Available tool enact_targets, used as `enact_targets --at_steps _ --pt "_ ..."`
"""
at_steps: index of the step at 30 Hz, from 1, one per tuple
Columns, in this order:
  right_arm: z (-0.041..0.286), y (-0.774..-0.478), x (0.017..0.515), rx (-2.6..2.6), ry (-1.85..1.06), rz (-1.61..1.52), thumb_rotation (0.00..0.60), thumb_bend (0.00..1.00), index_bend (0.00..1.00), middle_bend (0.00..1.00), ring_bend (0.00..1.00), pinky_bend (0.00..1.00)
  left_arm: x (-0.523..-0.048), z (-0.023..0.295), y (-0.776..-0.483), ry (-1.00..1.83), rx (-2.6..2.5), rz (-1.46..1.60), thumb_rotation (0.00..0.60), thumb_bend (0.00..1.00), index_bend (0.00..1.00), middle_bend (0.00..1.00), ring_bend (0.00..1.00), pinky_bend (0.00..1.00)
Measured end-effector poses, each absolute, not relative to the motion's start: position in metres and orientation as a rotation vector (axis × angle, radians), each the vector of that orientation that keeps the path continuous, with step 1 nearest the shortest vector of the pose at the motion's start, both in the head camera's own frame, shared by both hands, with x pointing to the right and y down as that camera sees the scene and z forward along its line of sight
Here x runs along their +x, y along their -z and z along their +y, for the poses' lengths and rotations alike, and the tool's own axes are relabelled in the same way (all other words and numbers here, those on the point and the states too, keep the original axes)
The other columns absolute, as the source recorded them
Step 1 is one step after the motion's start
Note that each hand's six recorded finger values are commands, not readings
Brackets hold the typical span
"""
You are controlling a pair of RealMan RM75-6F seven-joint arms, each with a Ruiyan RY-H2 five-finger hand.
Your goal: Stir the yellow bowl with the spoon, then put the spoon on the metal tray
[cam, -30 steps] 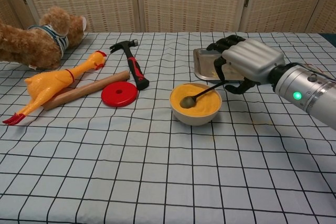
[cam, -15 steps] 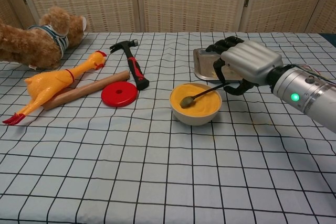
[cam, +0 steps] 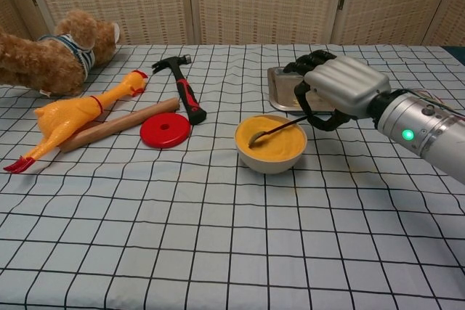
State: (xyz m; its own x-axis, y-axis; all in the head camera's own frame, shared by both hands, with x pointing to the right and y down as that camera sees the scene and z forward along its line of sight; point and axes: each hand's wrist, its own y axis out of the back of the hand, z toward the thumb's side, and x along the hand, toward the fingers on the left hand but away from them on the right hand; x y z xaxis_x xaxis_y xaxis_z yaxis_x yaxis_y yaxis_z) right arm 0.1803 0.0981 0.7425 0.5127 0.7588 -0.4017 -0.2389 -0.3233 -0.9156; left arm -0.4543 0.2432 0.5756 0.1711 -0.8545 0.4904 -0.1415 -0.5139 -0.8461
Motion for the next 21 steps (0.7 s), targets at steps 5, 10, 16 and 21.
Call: enact_targets --at_steps 5,10,16,21 --pt "0.098 -0.742 0.18 -1.596 -1.076 -0.453 0.6 0.46 0.63 0.09 0.0 0.0 -0.454 0.243 -0.575 1.389 -1.796 0.945 0.6 0.46 0.0 0.0 0.0 0.13" --pt "0.097 -0.737 0.181 -1.604 -1.065 -0.467 0.6 0.48 0.65 0.1 0.0 0.0 -0.454 0.244 -0.574 1.384 -1.792 0.945 0.6 0.46 0.0 0.0 0.0 0.13" --pt "0.093 -0.724 0.182 -1.658 -1.063 -0.503 0.6 0.51 0.68 0.1 0.0 0.0 -0.453 0.244 -0.576 1.384 -1.796 0.937 0.6 0.46 0.0 0.0 0.0 0.13" --pt "0.083 -0.712 0.187 -1.638 -1.086 -0.492 0.6 0.54 0.72 0.12 0.0 0.0 -0.451 0.245 -0.576 1.382 -1.8 0.931 0.6 0.46 0.0 0.0 0.0 0.13"
